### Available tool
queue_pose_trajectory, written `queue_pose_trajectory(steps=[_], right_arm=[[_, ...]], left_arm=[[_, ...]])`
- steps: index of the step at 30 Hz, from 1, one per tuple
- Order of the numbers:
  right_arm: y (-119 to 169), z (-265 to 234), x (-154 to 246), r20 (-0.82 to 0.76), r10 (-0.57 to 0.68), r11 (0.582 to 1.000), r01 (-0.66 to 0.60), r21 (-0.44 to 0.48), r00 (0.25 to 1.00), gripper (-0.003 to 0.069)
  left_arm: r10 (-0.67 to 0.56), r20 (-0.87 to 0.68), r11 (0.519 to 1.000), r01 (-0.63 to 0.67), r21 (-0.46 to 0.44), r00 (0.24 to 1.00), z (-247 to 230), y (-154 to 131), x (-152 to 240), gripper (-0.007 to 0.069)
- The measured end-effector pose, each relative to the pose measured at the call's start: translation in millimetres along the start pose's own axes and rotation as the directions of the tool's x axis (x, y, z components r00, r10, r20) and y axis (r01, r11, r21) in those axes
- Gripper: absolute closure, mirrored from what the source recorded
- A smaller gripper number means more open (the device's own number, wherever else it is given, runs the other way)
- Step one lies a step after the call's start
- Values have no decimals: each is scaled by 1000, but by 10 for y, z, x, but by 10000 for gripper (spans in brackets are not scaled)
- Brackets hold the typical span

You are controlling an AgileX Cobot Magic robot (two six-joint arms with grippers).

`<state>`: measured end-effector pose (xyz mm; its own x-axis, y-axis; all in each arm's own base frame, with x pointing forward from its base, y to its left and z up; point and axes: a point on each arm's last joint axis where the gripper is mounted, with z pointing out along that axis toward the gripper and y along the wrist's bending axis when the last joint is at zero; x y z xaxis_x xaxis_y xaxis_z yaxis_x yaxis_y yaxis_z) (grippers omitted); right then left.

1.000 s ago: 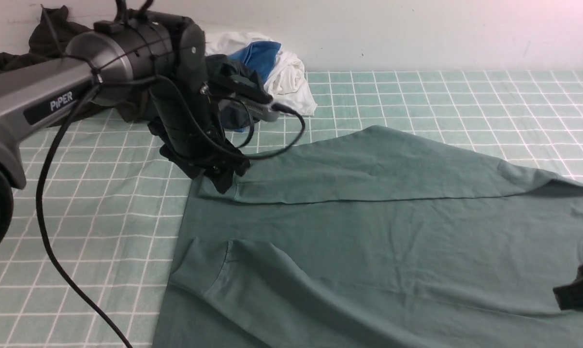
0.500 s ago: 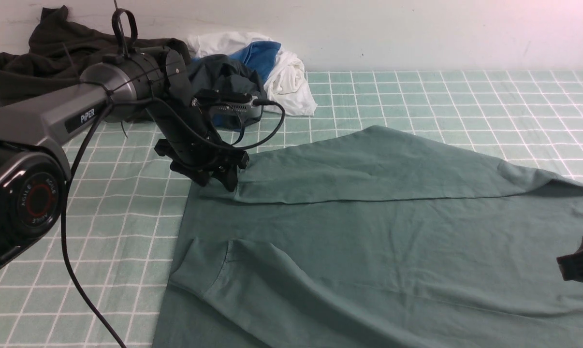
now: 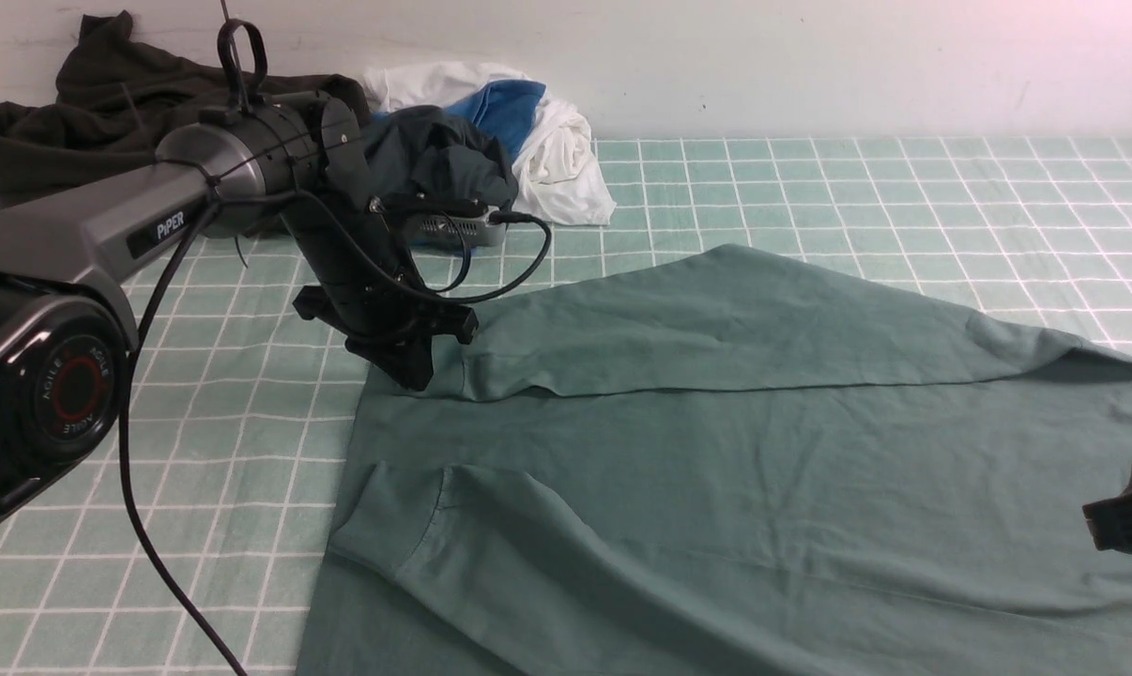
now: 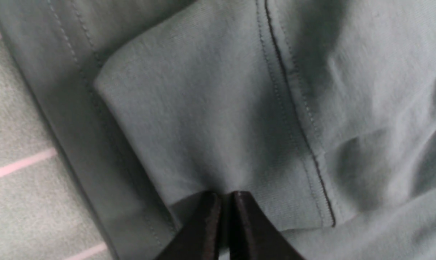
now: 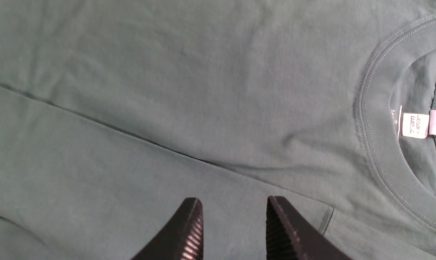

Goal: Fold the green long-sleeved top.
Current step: Use the left arm to clamp the cuff farthest from it

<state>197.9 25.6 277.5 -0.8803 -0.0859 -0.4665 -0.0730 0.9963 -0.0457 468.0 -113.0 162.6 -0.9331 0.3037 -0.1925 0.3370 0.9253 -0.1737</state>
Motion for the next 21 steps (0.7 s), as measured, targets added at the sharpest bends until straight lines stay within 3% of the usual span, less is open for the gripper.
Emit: queue_pose_trajectory(steps=[9,14,19,21], right_arm=[[1,0,1,-1,-1,1000,1,-1,1000,417],[2,0,0,0,0,1000,0,-2,1000,417],[3,0,-2,2,0,1000,0,-3,1000,417],[3,0,-4,4,0,1000,0,-3,1000,417]], left_arm=[[61,58,998,-60,-18,996,-309,-224,-31,626],[62,59,997,-59,-52,996,-378,-177,-22,622],[50,52,997,-46,-69,997,-380,-157,-15,541],[33,53,997,-29,-69,998,-356,-151,-19,445]])
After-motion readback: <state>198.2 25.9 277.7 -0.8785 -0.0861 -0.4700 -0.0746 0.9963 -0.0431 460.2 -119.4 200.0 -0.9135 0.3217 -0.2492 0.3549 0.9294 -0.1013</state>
